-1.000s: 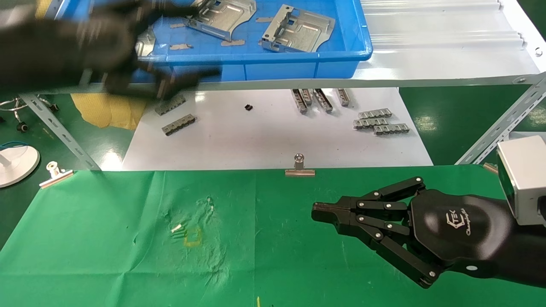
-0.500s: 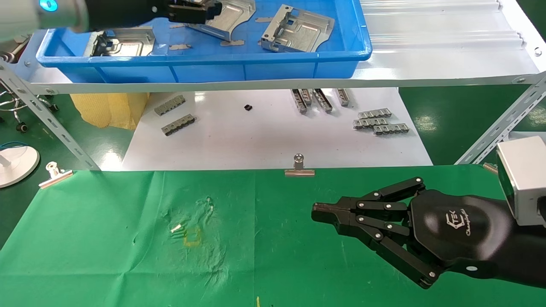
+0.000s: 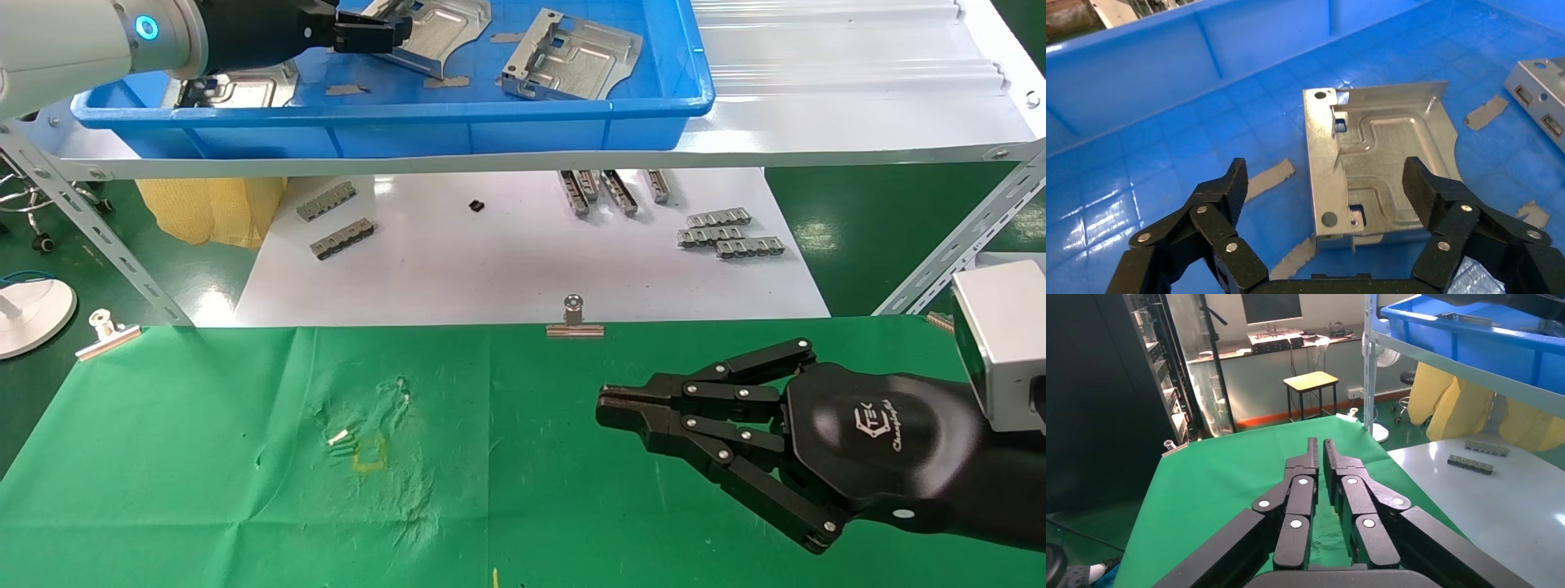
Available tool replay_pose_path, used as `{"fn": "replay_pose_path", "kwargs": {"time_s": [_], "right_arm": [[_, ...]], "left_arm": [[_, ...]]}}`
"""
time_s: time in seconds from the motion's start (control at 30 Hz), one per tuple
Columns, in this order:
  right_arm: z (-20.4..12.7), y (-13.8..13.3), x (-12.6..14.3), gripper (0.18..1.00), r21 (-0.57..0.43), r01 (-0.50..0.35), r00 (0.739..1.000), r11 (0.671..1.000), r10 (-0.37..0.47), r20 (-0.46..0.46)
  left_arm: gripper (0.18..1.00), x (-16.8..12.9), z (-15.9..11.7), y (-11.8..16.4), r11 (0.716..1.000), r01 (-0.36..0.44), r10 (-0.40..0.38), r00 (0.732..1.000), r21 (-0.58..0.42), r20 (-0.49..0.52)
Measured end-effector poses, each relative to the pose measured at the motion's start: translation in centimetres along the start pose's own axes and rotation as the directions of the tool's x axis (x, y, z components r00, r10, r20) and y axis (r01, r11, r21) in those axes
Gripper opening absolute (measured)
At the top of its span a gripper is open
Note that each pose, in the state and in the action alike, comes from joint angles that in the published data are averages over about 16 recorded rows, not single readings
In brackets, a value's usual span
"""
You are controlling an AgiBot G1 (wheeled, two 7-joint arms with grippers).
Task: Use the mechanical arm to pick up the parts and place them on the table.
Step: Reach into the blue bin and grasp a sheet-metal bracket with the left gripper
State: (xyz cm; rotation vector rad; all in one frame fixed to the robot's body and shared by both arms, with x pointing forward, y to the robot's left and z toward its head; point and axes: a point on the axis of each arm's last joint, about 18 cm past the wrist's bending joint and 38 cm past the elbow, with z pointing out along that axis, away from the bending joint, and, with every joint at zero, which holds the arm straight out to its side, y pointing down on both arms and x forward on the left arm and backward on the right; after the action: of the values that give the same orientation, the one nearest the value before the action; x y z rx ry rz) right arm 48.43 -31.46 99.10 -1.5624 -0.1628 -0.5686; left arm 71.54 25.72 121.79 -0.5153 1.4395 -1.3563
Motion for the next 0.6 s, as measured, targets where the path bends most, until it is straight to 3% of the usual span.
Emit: {"fn": "replay_pose_path", "kwargs": {"time_s": [0.27,0.6], "right_arm": [[0.0,0.0,0.0,0.268,0.0,0.0,1.0,1.0,0.0,0.0],[0.0,0.0,0.0,0.448,0.0,0.0,1.0,1.0,0.0,0.0]], "left_arm": [[0.865,0.17,0.29,-0.01,1.0,-0.004,0.004,1.0,-0.001,0.007],[0.67,0.33,0.47,0.02,1.0,-0.011,0.011,1.0,-0.001,0.008]]}}
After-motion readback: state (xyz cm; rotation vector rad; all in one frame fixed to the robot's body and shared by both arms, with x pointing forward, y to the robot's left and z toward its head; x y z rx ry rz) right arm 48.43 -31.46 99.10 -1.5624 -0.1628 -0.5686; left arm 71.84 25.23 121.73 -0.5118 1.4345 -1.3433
